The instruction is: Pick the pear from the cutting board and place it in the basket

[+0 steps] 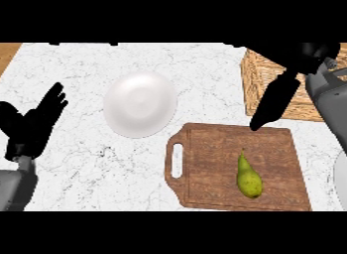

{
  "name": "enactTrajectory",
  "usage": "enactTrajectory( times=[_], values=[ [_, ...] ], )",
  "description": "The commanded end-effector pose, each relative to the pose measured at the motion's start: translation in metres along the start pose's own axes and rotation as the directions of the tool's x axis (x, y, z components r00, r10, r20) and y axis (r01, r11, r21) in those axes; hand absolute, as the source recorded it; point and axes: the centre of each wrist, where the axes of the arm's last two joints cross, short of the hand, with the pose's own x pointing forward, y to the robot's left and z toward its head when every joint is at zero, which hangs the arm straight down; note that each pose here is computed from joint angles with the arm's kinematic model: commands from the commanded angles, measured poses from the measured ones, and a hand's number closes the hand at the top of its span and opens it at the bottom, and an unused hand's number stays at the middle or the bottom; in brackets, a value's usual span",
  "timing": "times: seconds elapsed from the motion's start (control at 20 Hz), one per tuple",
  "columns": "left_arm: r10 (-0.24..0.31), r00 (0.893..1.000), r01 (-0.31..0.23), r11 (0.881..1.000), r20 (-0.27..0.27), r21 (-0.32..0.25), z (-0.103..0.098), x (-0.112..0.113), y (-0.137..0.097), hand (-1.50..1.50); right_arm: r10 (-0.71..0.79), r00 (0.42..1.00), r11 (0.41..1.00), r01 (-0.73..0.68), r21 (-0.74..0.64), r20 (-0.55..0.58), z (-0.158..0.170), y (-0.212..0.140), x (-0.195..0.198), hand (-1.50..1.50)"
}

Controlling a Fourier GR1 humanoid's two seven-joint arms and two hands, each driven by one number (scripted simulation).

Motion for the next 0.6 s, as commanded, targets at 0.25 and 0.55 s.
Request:
enactTrajectory(
  times=[0.25, 0.55],
  values=[
    [0.008, 1.000, -0.008, 1.000, 0.006, 0.022, -0.004, 0.003, -0.008, 0.00, 0.031, 0.997, 0.943, -0.005, 0.334, -0.073, 0.009, -0.054, -0.034, -1.50],
    [0.002, 1.000, -0.002, 1.000, -0.005, 0.011, 0.001, 0.004, 0.001, 0.00, -0.103, 0.993, 0.926, 0.116, 0.360, -0.056, 0.043, -0.075, -0.085, -1.50]
  ],
)
